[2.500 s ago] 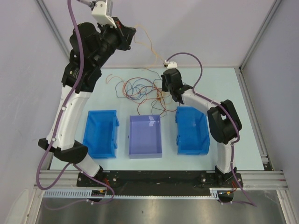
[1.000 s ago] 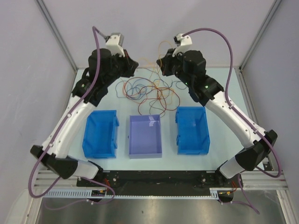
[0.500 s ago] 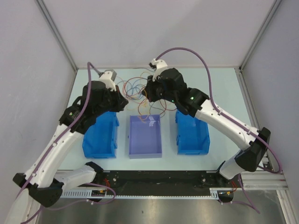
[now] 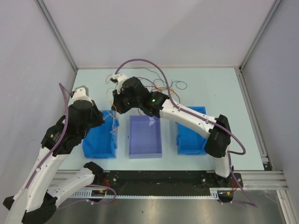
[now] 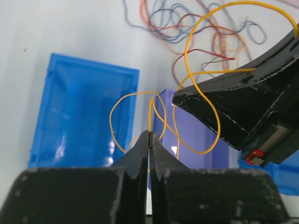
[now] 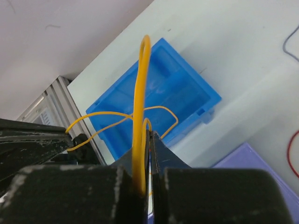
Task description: Untangle the cables
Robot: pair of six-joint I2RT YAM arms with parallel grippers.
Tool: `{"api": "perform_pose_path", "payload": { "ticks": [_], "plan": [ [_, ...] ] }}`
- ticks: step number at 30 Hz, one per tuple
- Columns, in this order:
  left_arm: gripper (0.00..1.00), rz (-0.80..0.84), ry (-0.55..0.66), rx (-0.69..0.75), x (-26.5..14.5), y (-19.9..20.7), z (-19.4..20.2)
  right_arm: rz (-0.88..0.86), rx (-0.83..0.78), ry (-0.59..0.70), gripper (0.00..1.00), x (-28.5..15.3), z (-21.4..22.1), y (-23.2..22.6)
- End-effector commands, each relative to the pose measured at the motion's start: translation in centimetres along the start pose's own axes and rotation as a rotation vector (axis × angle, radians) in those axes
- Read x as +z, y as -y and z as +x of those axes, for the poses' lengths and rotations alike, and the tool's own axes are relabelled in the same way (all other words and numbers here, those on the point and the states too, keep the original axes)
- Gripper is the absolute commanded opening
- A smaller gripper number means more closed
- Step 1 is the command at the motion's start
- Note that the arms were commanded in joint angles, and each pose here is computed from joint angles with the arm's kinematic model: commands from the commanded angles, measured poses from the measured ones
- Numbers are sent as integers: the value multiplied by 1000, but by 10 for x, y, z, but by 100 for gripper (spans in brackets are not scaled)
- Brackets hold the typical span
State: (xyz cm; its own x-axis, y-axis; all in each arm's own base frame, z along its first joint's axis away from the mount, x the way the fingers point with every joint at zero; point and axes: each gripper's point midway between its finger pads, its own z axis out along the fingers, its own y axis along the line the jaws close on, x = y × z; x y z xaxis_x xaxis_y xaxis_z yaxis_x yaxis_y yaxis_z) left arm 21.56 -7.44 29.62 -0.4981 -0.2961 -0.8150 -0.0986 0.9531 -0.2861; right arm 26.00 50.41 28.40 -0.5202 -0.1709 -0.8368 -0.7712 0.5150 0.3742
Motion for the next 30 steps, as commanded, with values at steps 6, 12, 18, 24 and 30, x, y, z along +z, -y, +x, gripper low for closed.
{"api": "perform_pose_path", "payload": {
  "ticks": [6, 12, 18, 24, 30],
  "plan": [
    [6, -232, 59, -77, -12, -49, 1, -103, -12, -47, 0, 35, 8, -38],
    [13, -300, 62, -60, -14, -63, 1, -117, -7, -74, 0, 50, 19, -43],
    [100, -276, 60, -61, -15, -57, -2, -48, 16, -149, 29, 64, 35, -32],
    [100, -271, 55, -47, -12, -54, -3, -9, 34, -173, 65, 65, 43, -24],
    [100, -251, 60, -50, -8, -51, -2, -8, 29, -166, 65, 54, 39, -27]
  ]
}}
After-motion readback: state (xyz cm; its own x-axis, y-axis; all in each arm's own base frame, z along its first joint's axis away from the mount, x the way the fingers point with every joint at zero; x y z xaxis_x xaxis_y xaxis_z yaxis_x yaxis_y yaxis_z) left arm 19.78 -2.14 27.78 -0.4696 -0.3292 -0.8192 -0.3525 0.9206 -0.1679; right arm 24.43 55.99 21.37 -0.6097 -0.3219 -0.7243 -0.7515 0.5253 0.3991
